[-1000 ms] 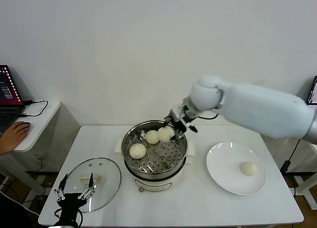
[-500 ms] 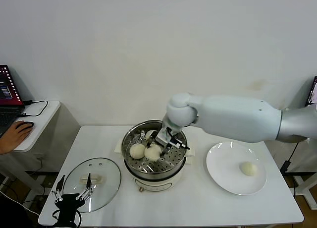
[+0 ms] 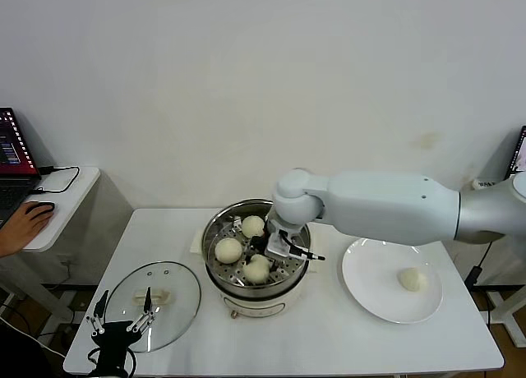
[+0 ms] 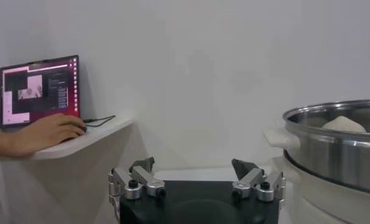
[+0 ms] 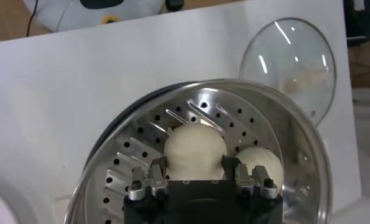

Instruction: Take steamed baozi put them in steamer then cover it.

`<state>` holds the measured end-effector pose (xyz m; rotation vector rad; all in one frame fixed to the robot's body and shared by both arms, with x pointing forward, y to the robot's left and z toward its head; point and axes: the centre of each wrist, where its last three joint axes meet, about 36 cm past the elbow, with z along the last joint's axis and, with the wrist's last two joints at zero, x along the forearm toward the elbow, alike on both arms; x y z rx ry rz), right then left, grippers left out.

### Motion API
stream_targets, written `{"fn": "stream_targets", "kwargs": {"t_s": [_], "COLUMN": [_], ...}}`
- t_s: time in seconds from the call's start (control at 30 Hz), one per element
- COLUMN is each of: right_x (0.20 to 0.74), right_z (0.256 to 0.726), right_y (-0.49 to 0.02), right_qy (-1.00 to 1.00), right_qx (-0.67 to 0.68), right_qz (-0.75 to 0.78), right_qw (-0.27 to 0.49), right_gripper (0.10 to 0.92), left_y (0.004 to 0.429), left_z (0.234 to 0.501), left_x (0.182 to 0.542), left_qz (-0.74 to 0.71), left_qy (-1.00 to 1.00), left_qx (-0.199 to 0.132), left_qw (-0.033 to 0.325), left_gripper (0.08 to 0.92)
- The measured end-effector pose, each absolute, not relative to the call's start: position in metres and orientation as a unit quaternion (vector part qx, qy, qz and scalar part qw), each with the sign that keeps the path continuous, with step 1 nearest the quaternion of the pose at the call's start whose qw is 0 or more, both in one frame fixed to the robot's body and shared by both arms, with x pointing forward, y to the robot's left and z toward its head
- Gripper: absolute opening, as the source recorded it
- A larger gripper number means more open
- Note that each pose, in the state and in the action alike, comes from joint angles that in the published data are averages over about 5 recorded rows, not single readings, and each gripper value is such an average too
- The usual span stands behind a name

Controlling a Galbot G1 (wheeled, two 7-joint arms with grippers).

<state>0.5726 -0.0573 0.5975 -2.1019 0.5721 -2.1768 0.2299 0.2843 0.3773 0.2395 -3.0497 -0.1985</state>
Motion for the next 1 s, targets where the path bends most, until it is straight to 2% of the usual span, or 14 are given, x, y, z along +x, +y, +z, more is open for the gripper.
{"fn": "stream_targets", "kwargs": {"t_s": [0.13,0.23,0.43,0.67,1.0], "right_x": [0.577,0.582,0.593,0.601,0.589], "right_z": [0.602,0.611,0.640,0.668,0.658], "right_y": [-0.062,-0.068,-0.093,-0.148,-0.254], "right_qy": [0.192,0.205,0.268,0.374,0.504], "right_qx": [-0.677,-0.670,-0.644,-0.594,-0.518], "right_qz": [-0.709,-0.713,-0.717,-0.704,-0.639], "right_qw": [0.036,0.034,-0.005,-0.108,-0.262], "right_gripper": [0.784,0.817,0.823,0.823,0.823], "left_y": [0.285,0.285,0.287,0.289,0.289], "left_z": [0.378,0.378,0.381,0.387,0.387], "left_x": [0.231,0.232,0.235,0.240,0.244], "left_qz": [-0.066,-0.067,-0.070,-0.071,-0.073], "left_qy": [-0.994,-0.994,-0.994,-0.995,-0.995], "left_qx": [0.077,0.076,0.072,0.069,0.061], "left_qw": [0.037,0.037,0.033,0.027,0.026], "left_gripper": [0.823,0.823,0.823,0.823,0.823]}}
